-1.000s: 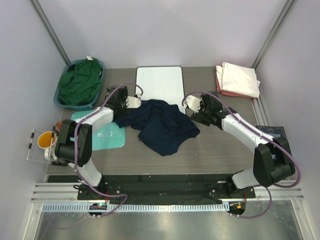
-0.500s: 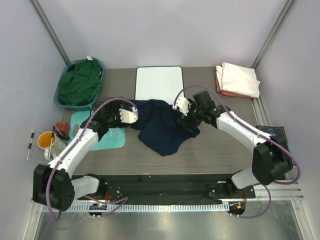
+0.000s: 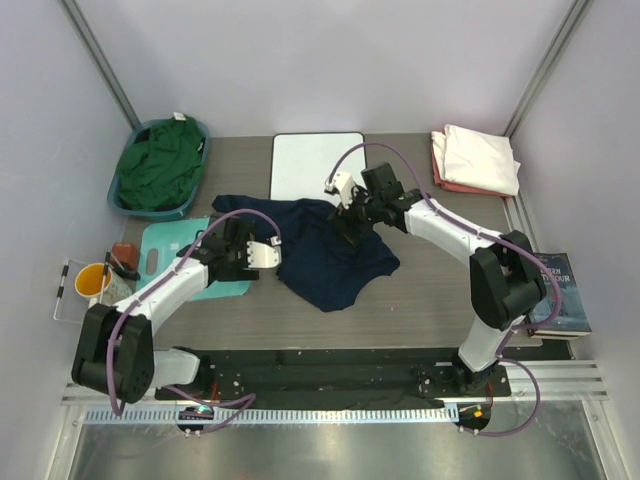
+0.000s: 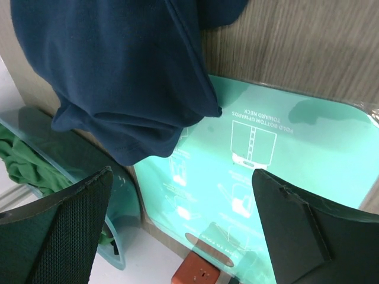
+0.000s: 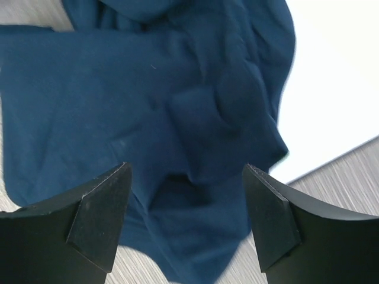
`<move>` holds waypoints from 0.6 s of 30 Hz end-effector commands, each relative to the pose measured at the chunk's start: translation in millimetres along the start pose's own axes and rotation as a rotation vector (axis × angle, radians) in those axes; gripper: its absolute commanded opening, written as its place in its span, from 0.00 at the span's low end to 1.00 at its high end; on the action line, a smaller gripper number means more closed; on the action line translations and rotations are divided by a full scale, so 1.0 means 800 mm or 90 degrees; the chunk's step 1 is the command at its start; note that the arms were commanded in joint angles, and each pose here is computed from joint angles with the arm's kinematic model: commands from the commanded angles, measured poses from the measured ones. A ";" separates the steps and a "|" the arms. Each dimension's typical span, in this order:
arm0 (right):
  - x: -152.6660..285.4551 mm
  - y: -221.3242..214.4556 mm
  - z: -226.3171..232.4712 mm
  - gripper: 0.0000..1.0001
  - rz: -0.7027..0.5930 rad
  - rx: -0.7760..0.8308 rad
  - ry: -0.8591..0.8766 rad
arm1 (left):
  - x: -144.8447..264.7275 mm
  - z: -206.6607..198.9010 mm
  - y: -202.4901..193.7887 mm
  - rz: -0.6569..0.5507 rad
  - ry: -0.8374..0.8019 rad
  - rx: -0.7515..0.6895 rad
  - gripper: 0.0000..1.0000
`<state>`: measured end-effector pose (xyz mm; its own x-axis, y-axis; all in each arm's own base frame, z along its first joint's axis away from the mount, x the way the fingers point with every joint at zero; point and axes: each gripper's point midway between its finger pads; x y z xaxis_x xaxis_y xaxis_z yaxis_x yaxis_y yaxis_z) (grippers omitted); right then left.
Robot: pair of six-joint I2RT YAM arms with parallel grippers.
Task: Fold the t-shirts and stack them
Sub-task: Flatten out the tshirt
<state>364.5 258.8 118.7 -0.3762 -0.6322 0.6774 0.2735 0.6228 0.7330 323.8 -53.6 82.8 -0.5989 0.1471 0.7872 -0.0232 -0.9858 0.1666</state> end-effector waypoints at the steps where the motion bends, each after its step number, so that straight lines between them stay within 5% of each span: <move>1: -0.015 0.037 0.017 0.79 -0.047 0.014 0.030 | -0.011 0.024 0.003 0.005 0.047 0.023 1.00; 12: -0.026 0.005 0.020 0.61 -0.002 0.041 0.026 | -0.027 0.040 0.002 0.019 0.071 0.046 1.00; 16: -0.022 -0.005 0.015 0.34 0.014 0.059 0.005 | -0.029 0.043 0.003 0.018 0.076 0.049 1.00; 18: -0.020 -0.011 0.016 0.31 0.021 0.067 0.002 | -0.030 0.043 0.003 0.017 0.074 0.049 1.00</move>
<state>353.5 275.4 91.4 -0.3205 -0.6222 0.7142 0.2432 0.6747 0.6969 348.1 -49.9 68.5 -0.6365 0.0889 0.7661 0.0532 -0.9859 0.1585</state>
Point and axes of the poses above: each gripper's point midway between its finger pads, its own x axis back along the fingers, its own z axis along the line the jaws close on, y = z × x, and after that the axes turned 2 degrees about x, right-handed
